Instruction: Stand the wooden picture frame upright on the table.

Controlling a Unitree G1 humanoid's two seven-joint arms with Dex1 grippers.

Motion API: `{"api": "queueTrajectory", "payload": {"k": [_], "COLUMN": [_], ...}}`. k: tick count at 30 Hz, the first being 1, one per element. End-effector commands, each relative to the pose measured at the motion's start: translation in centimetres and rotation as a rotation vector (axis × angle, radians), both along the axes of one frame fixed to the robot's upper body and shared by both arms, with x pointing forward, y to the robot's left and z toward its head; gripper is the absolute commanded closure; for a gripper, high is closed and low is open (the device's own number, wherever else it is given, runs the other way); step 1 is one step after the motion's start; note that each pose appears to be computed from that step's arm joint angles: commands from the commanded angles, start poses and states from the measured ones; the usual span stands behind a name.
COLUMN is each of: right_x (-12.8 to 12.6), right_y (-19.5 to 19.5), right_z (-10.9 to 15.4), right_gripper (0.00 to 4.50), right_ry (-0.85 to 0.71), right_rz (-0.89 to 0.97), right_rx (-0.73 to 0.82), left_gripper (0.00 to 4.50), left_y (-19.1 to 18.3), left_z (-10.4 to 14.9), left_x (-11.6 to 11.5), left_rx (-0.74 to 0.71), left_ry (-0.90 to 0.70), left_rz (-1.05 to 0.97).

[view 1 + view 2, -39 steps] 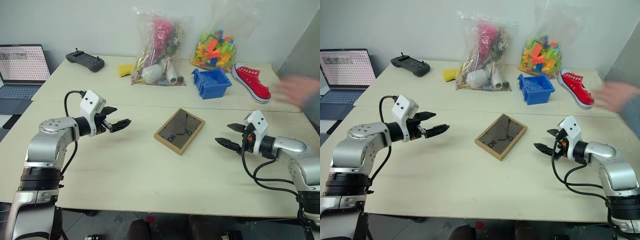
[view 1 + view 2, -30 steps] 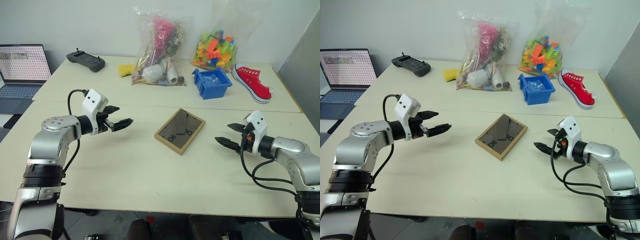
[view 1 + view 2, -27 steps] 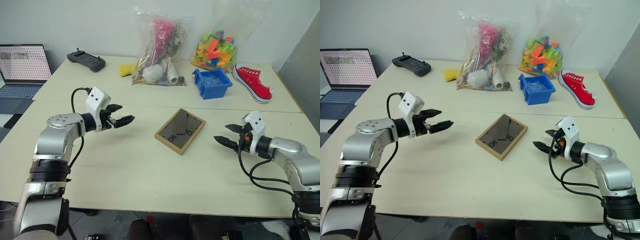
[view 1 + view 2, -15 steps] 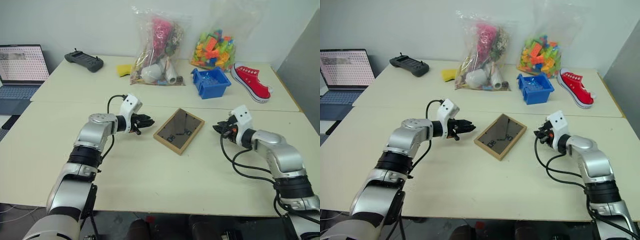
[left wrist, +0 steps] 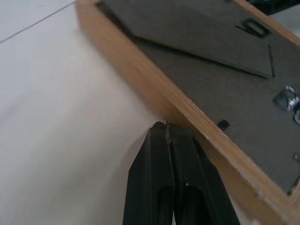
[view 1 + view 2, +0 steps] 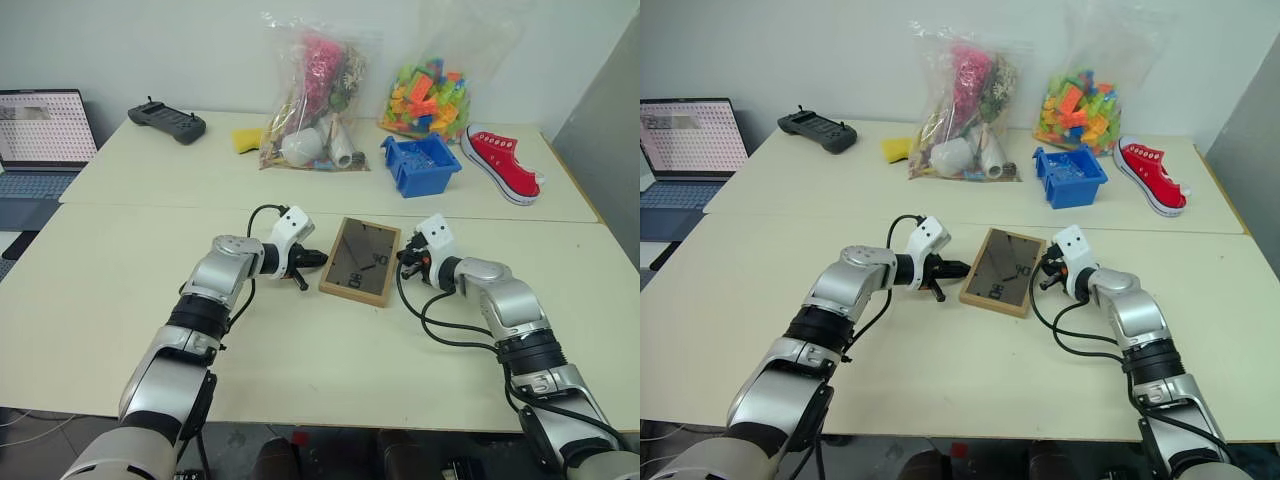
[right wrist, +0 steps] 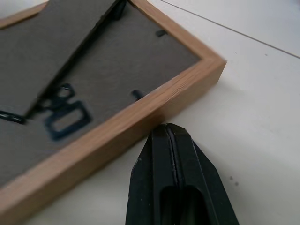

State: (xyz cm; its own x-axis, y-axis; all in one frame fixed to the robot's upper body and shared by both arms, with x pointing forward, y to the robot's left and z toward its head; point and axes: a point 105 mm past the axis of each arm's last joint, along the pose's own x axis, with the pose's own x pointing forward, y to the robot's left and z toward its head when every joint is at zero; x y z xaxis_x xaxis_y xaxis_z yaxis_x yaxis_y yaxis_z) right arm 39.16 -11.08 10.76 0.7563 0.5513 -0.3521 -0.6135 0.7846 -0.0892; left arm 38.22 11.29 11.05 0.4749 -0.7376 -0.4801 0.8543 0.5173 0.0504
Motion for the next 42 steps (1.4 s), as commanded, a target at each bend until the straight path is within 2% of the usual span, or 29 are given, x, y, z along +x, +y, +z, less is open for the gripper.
{"api": "queueTrajectory", "payload": {"k": [1, 11, 17, 19, 21, 23, 26, 29, 30, 36, 42], "right_x": [-1.4, -5.5, -5.2, -4.6, -4.2, -4.1, -4.4, -4.5, -4.6, -5.2, -6.1], "right_y": [3.0, 5.1, 3.2, 2.0, 1.1, 0.3, -0.7, -0.8, -0.7, 0.4, 2.8], "right_z": [2.0, 1.3, 0.4, 0.4, 0.5, 0.5, 0.2, 0.0, -0.1, -0.5, -0.5], "right_gripper": [4.50, 4.50, 4.50, 4.50, 4.50, 4.50, 4.50, 4.50, 4.50, 4.50, 4.50], "right_ry": [-0.048, 0.040, 0.035, 0.015, -0.012, -0.017, -0.009, -0.008, -0.009, -0.004, -0.004], "right_rz": [0.143, 0.349, 0.326, 0.302, 0.289, 0.293, 0.306, 0.310, 0.309, 0.320, 0.361], "right_rx": [0.061, 0.059, -0.033, -0.073, -0.105, -0.125, -0.139, -0.142, -0.140, -0.115, -0.077], "left_gripper": [4.49, 4.49, 4.49, 4.49, 4.49, 4.11, 3.61, 2.78, 2.73, 1.50, 0.34], "left_y": [-1.0, 0.9, 4.7, 5.0, 4.8, 5.6, 6.1, 6.1, 6.1, 4.6, 3.0], "left_z": [0.8, 0.8, -0.6, -0.2, 1.3, 1.9, 2.0, 2.3, 2.2, 0.6, -1.5], "left_x": [-2.4, -7.4, -9.0, -9.5, -9.5, -9.9, -11.5, -12.0, -12.2, -13.6, -13.0], "left_rx": [-0.008, 0.010, 0.068, 0.012, -0.150, -0.310, -0.473, -0.605, -0.622, -0.633, -0.644], "left_ry": [0.004, 0.067, 0.135, 0.136, 0.160, 0.290, 0.511, 0.604, 0.621, 0.741, 0.805], "left_rz": [-0.099, -0.030, 0.076, 0.089, 0.134, 0.211, 0.258, 0.246, 0.241, 0.222, 0.297]}}
